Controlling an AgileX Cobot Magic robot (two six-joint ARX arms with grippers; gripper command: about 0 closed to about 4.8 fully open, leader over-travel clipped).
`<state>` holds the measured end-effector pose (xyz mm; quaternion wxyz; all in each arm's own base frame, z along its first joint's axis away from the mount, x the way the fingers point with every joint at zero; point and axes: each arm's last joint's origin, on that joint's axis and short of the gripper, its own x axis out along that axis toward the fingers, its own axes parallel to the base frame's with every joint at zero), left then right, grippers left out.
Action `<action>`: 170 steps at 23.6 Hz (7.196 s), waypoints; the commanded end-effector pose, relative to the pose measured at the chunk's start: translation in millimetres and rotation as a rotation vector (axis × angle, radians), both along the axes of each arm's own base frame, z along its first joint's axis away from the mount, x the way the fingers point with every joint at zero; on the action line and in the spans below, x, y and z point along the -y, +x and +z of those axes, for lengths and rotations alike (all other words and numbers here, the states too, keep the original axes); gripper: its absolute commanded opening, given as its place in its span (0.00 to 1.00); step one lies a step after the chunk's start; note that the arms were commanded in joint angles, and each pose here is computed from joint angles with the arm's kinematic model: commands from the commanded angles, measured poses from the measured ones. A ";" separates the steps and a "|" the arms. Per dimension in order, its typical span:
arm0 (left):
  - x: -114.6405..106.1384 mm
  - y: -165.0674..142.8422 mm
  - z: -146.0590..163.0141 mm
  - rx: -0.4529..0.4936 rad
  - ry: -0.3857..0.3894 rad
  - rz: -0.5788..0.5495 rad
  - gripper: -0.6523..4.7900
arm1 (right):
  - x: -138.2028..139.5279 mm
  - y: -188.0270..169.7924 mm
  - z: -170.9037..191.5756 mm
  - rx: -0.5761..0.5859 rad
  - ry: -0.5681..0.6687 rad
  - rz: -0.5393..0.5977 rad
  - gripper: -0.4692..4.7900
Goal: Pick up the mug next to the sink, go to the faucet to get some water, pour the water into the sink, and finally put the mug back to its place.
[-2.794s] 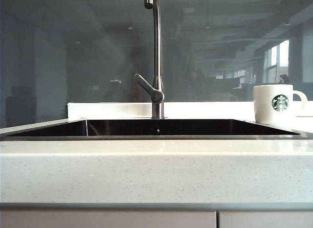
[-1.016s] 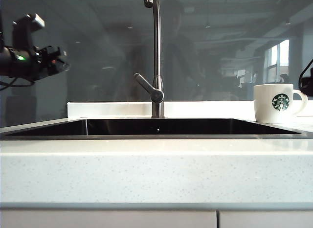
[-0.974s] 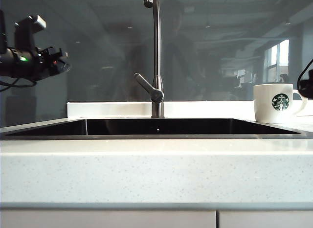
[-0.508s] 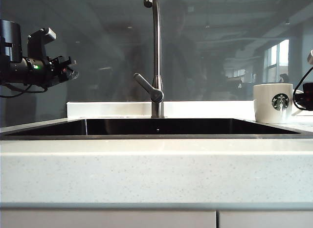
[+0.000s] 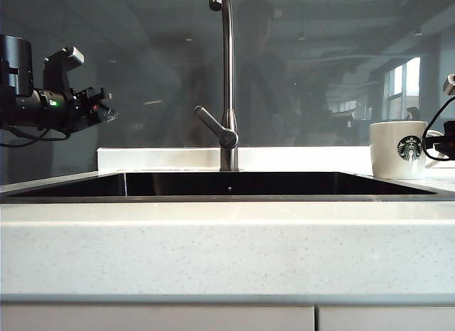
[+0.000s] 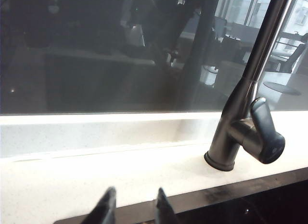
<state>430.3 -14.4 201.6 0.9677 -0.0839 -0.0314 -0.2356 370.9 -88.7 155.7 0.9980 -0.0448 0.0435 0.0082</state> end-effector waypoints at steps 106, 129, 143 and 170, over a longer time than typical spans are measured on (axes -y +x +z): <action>114.1 117.0 23.8 0.044 -0.070 -1.028 0.80 | -246.6 53.6 208.2 0.167 0.138 0.485 0.09; 95.6 142.4 5.1 0.125 -0.018 -0.522 0.80 | -237.3 53.0 214.3 0.184 0.134 0.466 0.09; 89.8 148.5 3.0 0.170 0.048 -0.267 0.80 | -237.3 53.0 214.2 0.183 0.134 0.466 0.09; 28.3 114.3 86.3 0.065 0.043 -0.948 0.11 | -202.2 45.0 217.3 0.063 -0.436 0.271 0.09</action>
